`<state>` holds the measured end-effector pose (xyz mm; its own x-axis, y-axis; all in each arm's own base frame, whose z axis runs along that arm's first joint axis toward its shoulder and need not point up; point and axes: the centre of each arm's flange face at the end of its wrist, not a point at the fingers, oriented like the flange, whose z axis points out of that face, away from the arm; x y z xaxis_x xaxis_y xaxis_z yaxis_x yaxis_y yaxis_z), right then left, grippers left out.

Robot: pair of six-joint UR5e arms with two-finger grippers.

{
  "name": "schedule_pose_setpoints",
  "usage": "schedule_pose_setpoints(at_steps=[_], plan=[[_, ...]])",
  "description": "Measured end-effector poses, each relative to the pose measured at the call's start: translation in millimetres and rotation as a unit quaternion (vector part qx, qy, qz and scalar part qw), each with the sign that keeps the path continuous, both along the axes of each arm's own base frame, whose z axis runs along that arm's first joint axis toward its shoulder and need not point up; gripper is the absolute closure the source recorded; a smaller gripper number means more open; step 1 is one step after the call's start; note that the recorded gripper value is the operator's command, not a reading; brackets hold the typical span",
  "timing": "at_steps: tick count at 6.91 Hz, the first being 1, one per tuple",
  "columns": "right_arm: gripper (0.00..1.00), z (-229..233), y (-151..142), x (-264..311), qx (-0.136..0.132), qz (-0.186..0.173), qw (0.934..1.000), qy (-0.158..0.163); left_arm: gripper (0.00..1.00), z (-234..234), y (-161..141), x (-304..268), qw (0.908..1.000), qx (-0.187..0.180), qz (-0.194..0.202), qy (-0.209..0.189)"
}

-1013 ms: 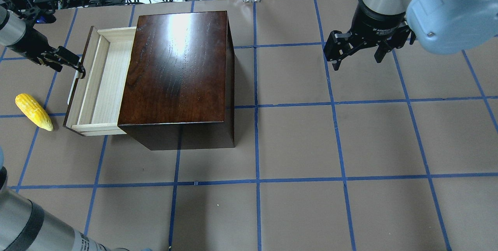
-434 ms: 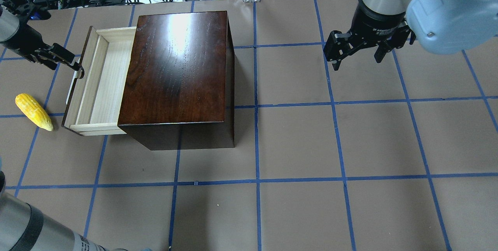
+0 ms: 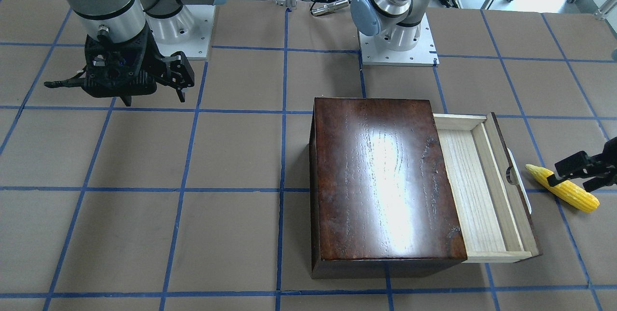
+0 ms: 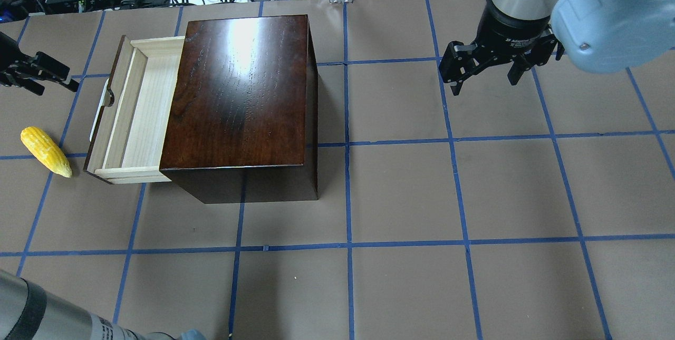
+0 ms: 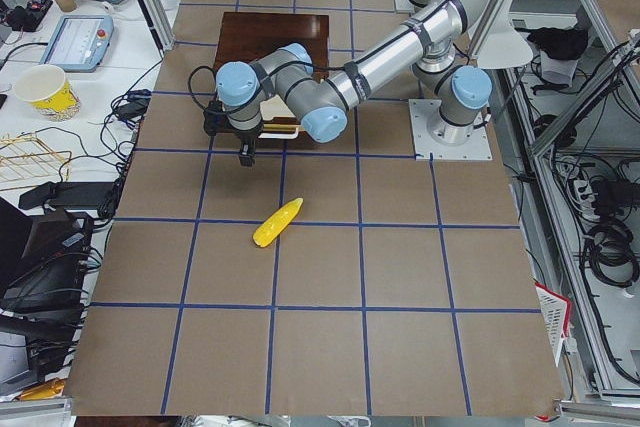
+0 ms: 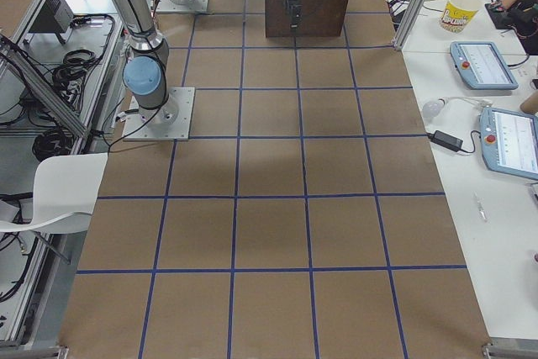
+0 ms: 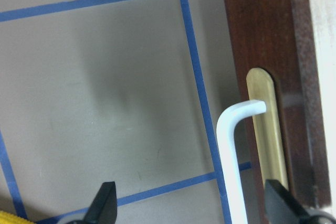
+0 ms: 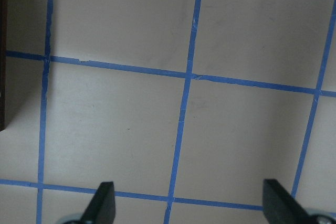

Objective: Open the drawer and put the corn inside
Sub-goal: 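Release the handle and move the left gripper toward the corn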

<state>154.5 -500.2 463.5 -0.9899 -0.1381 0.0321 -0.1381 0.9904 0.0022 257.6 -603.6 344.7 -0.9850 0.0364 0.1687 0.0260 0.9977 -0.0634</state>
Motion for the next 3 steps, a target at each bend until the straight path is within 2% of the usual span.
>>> schedule_pose_setpoints(at_steps=[2, 3], plan=[[0.0, 0, 0, 0, 0.0, 0.0, 1.0, 0.0, 0.0, -9, 14, 44, 0.9967, 0.004, 0.081, 0.001], [0.0, 0, 0, 0, 0.0, 0.0, 1.0, 0.0, 0.0, -16, 16, 55, 0.9943, 0.007, 0.107, 0.002]])
